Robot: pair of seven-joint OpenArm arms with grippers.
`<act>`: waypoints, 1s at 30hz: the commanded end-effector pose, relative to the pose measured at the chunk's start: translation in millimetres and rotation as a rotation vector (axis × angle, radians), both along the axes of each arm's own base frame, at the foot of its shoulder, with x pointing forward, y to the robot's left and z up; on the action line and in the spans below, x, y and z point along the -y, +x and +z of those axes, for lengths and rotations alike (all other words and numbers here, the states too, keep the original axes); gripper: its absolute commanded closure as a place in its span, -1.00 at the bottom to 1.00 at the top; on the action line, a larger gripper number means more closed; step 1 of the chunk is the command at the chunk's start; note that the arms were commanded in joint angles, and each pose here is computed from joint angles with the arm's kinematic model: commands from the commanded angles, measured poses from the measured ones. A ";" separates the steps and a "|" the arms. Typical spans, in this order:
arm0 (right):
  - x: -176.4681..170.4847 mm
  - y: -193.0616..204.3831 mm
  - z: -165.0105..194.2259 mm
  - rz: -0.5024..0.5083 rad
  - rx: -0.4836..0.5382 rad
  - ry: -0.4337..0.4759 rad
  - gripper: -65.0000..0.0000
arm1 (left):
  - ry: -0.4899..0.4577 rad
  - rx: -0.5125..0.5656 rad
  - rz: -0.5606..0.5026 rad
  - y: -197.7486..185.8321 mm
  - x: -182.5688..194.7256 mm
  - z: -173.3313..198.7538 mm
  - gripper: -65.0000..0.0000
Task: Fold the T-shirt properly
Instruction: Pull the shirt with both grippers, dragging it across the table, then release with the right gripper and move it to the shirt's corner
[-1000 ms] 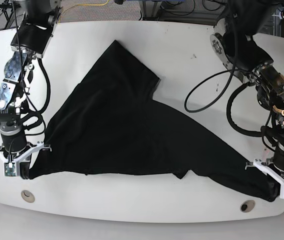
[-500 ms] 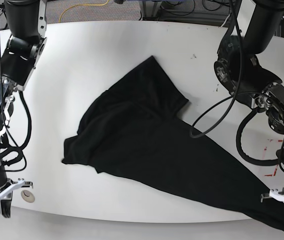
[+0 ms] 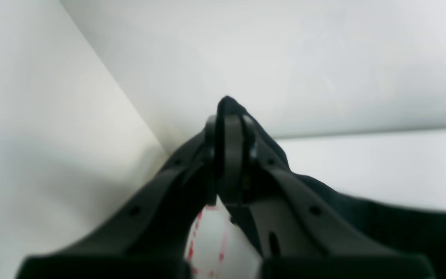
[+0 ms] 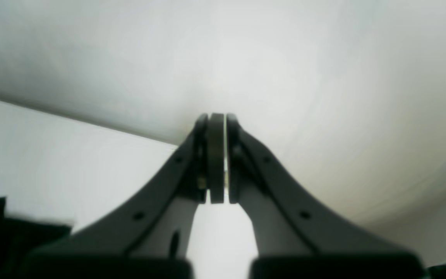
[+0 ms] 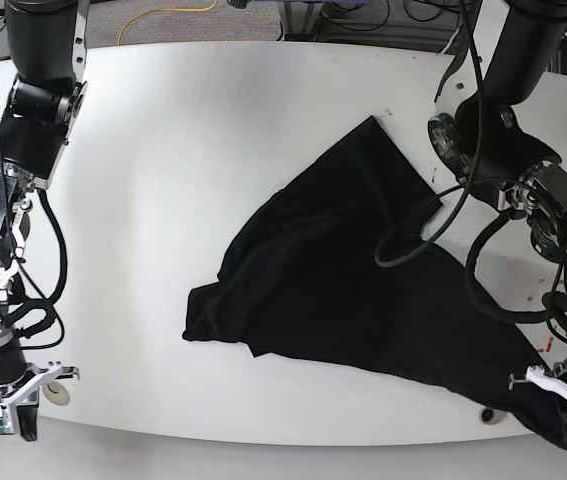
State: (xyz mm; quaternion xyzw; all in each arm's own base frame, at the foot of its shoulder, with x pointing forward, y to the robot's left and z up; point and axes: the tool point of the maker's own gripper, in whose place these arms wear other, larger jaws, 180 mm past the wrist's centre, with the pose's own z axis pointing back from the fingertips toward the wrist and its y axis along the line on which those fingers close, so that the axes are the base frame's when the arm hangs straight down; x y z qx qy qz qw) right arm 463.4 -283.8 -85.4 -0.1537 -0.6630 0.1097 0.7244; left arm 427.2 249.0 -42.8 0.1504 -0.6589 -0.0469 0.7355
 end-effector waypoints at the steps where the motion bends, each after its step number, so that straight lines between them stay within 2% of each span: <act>1: -3.5 -3.1 11.6 0.014 0.045 -0.008 1.00 | 0.010 0.072 0.012 -6.0 -7.5 19.4 1.00; 11: -48.3 -23.0 -56.6 0.084 -0.058 0.076 0.97 | -0.002 -0.001 0.084 -19.8 -37.0 -13.2 1.00; 13: -62.1 -29.0 -75.7 0.101 -0.089 0.116 0.83 | 0.005 -0.020 0.109 -24.8 -48.3 -19.7 1.00; 18: -94.8 -42.1 -119.8 0.132 -0.165 0.226 0.16 | 0.027 -0.072 0.140 -34.6 -61.9 -37.3 1.00; 20: -103.7 -46.4 -131.6 0.138 -0.187 0.257 0.01 | 0.040 -0.091 0.158 -39.6 -69.9 -42.5 1.00; 25: -128.4 -54.0 -152.7 0.156 -0.226 0.341 -0.03 | 0.044 -0.133 0.202 -52.4 -88.0 -57.4 1.00; 30: -144.4 -55.4 -178.3 0.160 -0.288 0.410 -0.03 | 0.070 -0.179 0.197 -59.0 -91.7 -71.2 1.00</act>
